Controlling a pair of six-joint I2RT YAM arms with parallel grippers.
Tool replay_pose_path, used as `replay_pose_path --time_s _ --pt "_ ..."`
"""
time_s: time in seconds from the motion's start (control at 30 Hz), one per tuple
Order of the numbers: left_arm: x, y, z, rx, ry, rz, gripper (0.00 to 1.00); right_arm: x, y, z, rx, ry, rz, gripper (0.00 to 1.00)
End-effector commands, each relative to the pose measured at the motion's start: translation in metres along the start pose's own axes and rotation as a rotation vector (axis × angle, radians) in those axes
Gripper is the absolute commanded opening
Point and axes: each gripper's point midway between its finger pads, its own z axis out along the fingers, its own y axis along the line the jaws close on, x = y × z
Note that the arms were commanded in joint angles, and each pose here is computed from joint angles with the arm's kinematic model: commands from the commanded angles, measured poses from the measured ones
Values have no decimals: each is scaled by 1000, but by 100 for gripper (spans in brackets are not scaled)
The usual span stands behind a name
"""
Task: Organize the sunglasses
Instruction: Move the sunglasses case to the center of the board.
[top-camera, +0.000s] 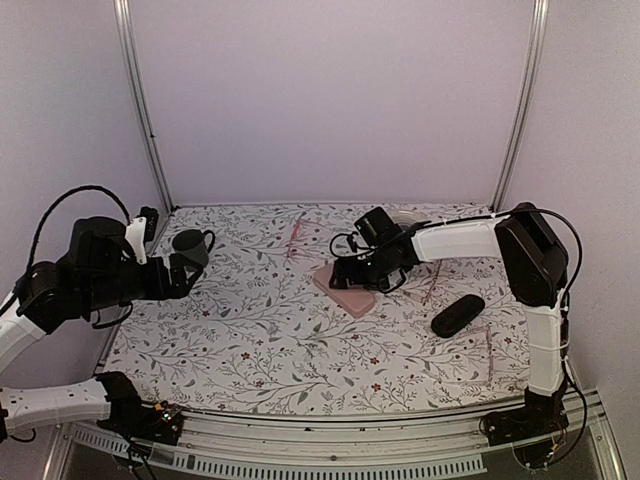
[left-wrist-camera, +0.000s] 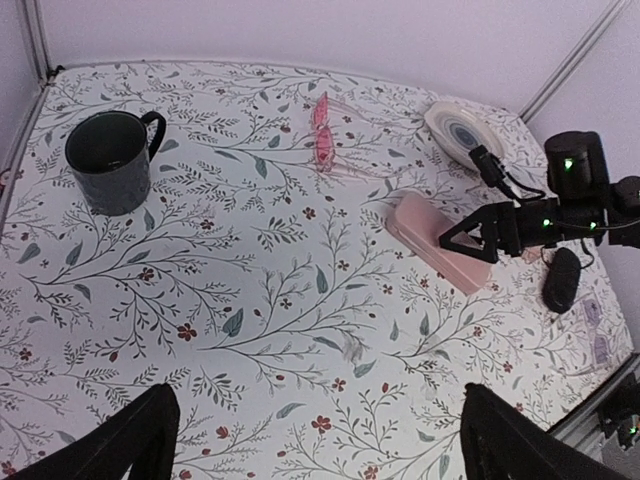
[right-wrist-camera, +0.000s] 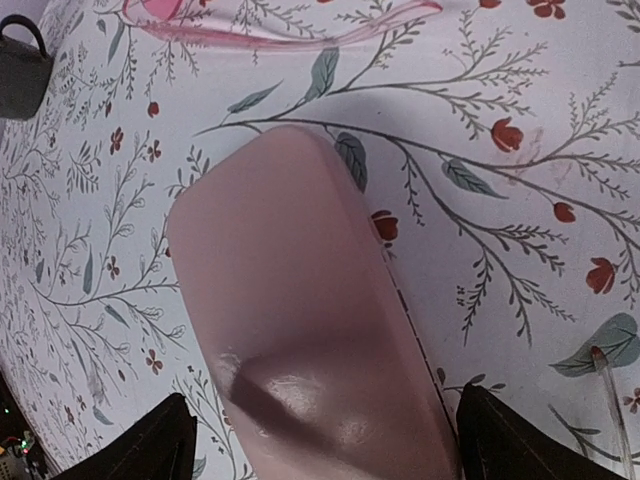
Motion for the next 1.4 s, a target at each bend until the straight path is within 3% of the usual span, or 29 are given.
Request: replay_pose_path --time_s 0.0,0.27,0.57,0.77,0.93,1.07,1.37 --pt "5 -6 -8 67 13 47 99 14 22 14 -42 62 -27 89" --pt "5 -9 -13 109 -24 46 99 35 70 36 -117 109 -77 79" --pt "5 -8 -15 113 -34 43 99 58 137 75 -238 161 -123 78" --pt "5 -9 -15 117 -32 42 99 50 159 65 -288 143 -141 78" --pt "5 -9 -15 116 -32 42 99 12 189 -9 -353 24 -197 79" --pt "4 -8 -16 114 -37 40 99 -17 183 -80 -321 -105 -217 81" --pt "4 -8 -16 116 -42 40 99 -33 75 -229 -23 -367 -110 87"
